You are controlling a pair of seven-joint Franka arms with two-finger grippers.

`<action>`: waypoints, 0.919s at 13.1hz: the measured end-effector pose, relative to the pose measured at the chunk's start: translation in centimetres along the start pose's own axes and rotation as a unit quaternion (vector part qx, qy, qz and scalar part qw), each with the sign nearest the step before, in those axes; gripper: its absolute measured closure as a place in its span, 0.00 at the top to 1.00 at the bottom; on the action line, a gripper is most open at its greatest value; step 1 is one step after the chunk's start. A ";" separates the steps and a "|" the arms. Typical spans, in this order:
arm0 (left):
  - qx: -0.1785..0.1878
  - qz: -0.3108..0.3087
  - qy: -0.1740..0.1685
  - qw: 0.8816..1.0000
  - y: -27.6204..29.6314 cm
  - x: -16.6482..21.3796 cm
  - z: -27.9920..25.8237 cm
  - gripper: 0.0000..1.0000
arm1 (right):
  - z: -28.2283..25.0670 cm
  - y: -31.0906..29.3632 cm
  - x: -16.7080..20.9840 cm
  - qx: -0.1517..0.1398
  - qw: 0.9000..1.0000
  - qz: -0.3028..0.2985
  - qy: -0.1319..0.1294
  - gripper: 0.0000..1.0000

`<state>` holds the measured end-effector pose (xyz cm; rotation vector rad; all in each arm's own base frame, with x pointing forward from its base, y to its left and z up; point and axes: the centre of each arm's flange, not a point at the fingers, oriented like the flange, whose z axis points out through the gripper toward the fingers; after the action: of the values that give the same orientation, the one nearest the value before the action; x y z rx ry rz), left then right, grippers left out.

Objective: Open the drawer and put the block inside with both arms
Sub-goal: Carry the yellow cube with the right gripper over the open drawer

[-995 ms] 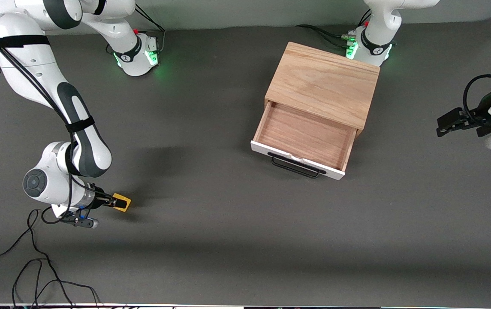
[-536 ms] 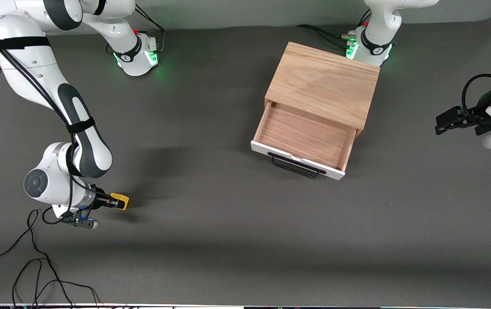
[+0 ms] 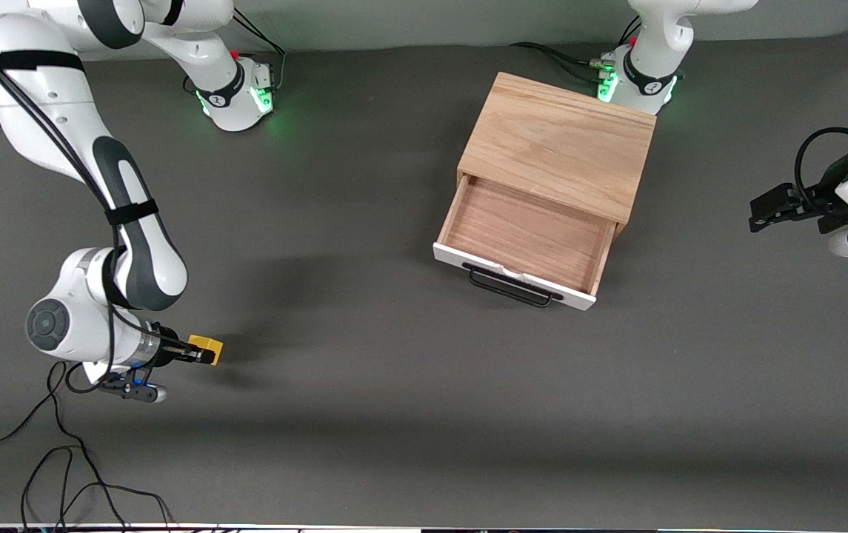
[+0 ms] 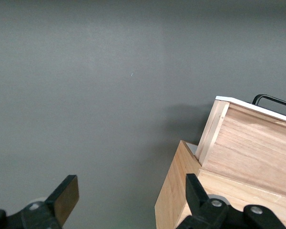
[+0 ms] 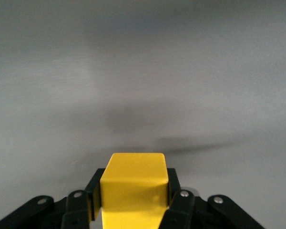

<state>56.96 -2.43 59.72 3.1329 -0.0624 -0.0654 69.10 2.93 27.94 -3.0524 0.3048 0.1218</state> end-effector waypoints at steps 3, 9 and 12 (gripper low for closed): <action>0.000 0.002 -0.006 1.000 0.2 -0.1 0.1 1.00 | -10.9 -4.4 -1.3 -0.013 0.999 -0.027 -0.030 0.55; 0.000 0.002 -0.006 1.000 0.2 -0.1 0.1 1.00 | -25.6 -15.3 -8.6 0.022 0.996 -0.065 -0.049 0.55; 0.000 0.002 -0.008 1.000 0.1 -0.2 0.1 1.00 | -26.4 -22.4 -13.0 0.042 0.997 -0.039 -0.060 0.55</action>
<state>56.78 -2.56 59.60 3.1332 -0.0676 -0.0891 62.72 25.31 56.75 -2.9531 0.1781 0.2795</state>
